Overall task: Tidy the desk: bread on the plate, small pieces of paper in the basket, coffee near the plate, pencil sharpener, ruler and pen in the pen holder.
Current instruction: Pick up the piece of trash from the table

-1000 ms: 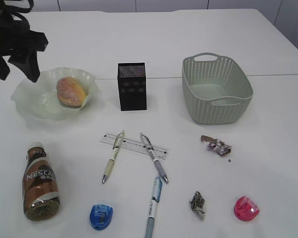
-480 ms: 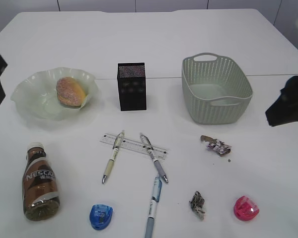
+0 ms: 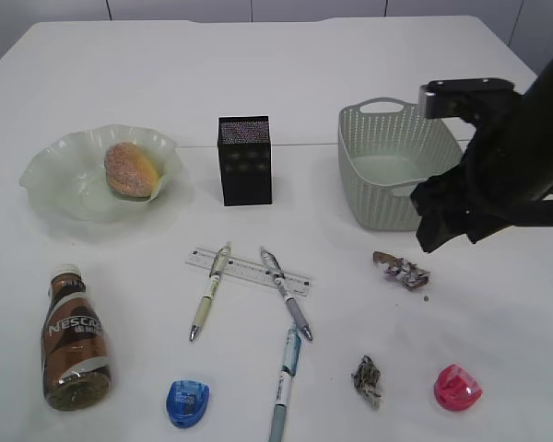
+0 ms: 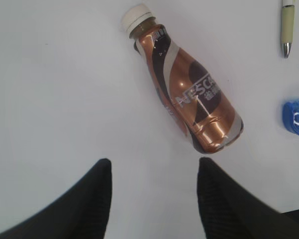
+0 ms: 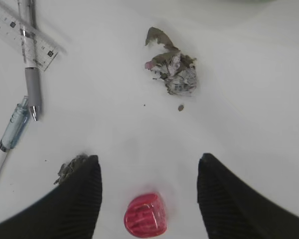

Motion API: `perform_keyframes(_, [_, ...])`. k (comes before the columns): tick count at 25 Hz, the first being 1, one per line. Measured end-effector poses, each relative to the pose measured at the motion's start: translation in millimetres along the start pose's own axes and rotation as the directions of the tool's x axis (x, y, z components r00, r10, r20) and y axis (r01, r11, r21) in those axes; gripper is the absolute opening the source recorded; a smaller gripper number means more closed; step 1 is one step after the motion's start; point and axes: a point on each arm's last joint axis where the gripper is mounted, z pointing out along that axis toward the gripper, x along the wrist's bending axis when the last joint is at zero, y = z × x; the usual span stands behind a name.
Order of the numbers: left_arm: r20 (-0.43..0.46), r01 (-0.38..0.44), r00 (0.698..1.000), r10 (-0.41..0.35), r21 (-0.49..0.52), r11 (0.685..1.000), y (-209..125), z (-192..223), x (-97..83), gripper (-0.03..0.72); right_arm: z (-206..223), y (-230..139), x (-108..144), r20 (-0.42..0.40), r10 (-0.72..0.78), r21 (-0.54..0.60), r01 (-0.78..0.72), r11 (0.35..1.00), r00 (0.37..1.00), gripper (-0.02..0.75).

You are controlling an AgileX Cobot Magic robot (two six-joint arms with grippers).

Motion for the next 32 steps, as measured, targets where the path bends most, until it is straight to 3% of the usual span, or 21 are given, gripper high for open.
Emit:
perform_keyframes(6, [0.008,0.002,1.000,-0.002,-0.015,1.000,0.1,2.8,-0.8,0.404,40.7,20.1,11.5,0.036,-0.040,0.031,0.039,0.999,0.999,0.446])
perform_keyframes(13, [-0.008,-0.009,1.000,0.009,-0.035,0.999,1.5,2.1,0.8,0.404,79.1,32.7,3.9,0.105,-0.077,0.080,0.068,0.994,0.992,0.445])
perform_keyframes(32, [-0.003,-0.011,1.000,0.011,-0.071,0.997,4.8,1.9,0.3,0.403,139.3,41.8,-3.6,0.122,-0.105,0.156,0.085,0.984,0.987,0.445])
